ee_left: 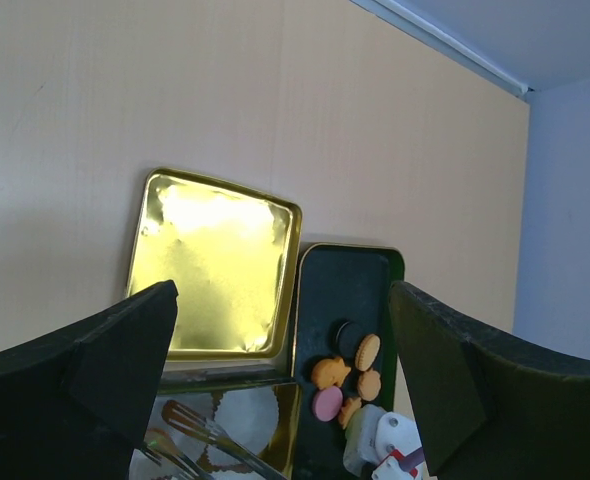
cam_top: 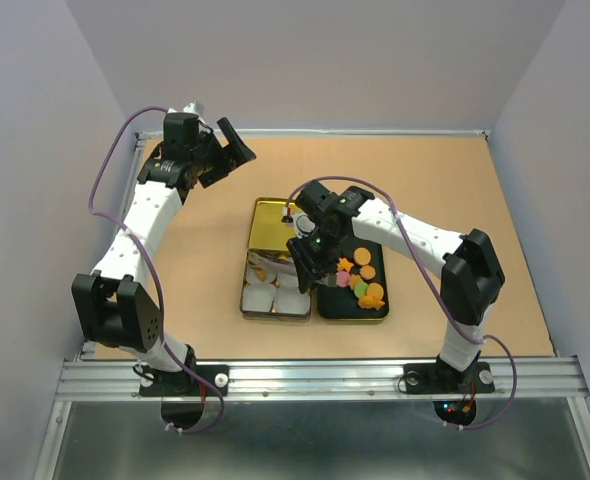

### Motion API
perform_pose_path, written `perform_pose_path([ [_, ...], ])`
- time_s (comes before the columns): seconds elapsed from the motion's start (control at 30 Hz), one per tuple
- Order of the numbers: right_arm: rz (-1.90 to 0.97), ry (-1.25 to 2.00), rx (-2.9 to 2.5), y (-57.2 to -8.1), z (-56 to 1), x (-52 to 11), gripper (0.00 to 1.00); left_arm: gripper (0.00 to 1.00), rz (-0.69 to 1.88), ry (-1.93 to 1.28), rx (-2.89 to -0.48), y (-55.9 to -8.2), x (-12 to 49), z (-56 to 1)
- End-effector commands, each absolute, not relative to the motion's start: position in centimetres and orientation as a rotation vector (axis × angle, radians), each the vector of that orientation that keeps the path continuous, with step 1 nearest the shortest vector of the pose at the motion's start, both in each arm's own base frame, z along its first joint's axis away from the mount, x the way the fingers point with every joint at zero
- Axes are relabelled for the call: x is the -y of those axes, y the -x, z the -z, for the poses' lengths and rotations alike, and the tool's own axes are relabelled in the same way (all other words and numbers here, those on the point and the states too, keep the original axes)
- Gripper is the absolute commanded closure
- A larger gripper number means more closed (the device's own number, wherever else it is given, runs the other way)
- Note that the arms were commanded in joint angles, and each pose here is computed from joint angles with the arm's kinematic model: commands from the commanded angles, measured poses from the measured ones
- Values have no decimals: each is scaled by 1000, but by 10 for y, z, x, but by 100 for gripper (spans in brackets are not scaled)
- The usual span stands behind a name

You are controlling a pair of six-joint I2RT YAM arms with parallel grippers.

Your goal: Pack the cookies

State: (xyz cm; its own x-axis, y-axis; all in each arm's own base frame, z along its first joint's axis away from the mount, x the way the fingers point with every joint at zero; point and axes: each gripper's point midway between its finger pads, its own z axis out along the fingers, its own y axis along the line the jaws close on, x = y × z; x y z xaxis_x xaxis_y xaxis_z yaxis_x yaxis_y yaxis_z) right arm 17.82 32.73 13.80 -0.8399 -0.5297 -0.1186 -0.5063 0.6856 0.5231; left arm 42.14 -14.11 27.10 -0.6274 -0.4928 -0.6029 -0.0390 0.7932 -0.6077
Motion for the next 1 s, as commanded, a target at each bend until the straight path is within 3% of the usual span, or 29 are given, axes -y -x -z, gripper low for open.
perform_pose_path([
  [0.0, 909, -946, 2867, -181, -148, -335, 57, 2, 710, 354, -2123, -415, 141, -286],
  [0.23, 885, -960, 2910, -185, -156, -336, 57, 2, 712, 350, -2110, -410, 139, -288],
  [0.67, 941, -933, 3157, -218, -233, -341, 57, 2, 649, 400, -2086, -404, 127, -288],
  [0.83, 822, -823, 3296, -224, -245, -319, 57, 1, 646, 411, -2065, -400, 124, -291],
  [0.97, 547, -577, 3499, -233, -241, -273, 57, 2, 686, 390, -2065, -398, 130, -291],
])
